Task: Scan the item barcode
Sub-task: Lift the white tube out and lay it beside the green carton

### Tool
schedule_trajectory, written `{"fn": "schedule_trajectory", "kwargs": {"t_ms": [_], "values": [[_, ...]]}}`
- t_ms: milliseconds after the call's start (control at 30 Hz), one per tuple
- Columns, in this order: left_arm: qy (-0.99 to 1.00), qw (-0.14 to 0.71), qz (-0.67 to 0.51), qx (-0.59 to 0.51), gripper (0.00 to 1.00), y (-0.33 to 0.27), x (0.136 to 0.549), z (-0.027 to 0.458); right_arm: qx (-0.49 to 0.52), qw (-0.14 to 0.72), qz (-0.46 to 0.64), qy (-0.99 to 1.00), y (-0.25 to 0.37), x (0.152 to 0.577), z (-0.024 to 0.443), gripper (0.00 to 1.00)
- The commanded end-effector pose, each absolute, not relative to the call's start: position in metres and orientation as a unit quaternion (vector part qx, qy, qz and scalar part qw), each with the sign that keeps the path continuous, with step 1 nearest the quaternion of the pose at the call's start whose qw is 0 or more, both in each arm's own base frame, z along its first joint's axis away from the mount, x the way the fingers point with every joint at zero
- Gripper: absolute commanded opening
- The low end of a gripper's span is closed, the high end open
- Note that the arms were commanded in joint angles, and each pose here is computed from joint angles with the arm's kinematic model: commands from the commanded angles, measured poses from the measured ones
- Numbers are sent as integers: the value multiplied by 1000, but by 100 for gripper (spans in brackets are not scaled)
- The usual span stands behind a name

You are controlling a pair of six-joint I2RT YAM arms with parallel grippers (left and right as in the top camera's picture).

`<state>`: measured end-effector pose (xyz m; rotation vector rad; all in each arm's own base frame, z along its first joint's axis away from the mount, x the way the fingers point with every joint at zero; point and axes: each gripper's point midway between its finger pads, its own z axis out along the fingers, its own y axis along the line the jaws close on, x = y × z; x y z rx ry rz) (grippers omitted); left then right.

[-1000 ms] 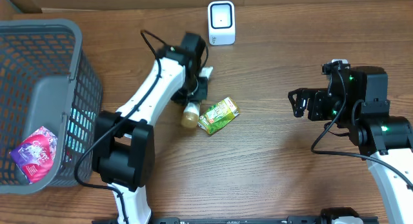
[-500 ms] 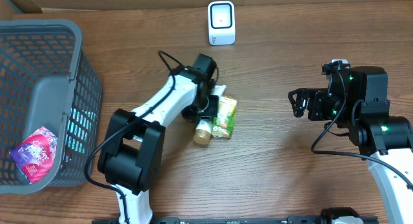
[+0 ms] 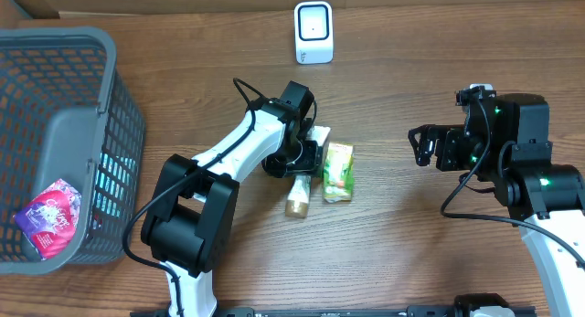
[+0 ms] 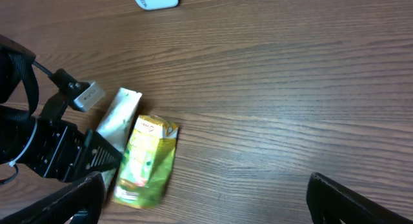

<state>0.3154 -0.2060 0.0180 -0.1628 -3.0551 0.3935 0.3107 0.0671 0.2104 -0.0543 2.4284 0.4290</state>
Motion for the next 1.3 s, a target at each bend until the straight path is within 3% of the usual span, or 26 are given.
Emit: {"fn": "schedule_trajectory", "kwargs": {"t_ms": [0,167,433,733,967,1267], "values": [[-988,22,143,-49,77,-207,322,27,-30,348,167,922,70,315,224,100],[-987,-6,150,-53,77,-197,353,76,-30,348,167,922,70,315,224,100],[-982,-109,145,-57,76,-155,401,214,-30,348,167,922,70,315,224,100],[-962,-253,100,14,79,-64,392,347,-30,348,167,922,70,315,224,100],[-945,-300,43,125,83,30,354,379,-30,348,167,922,70,315,224,100],[-913,-233,-11,335,84,156,270,343,-30,348,167,922,70,315,224,100]]}}
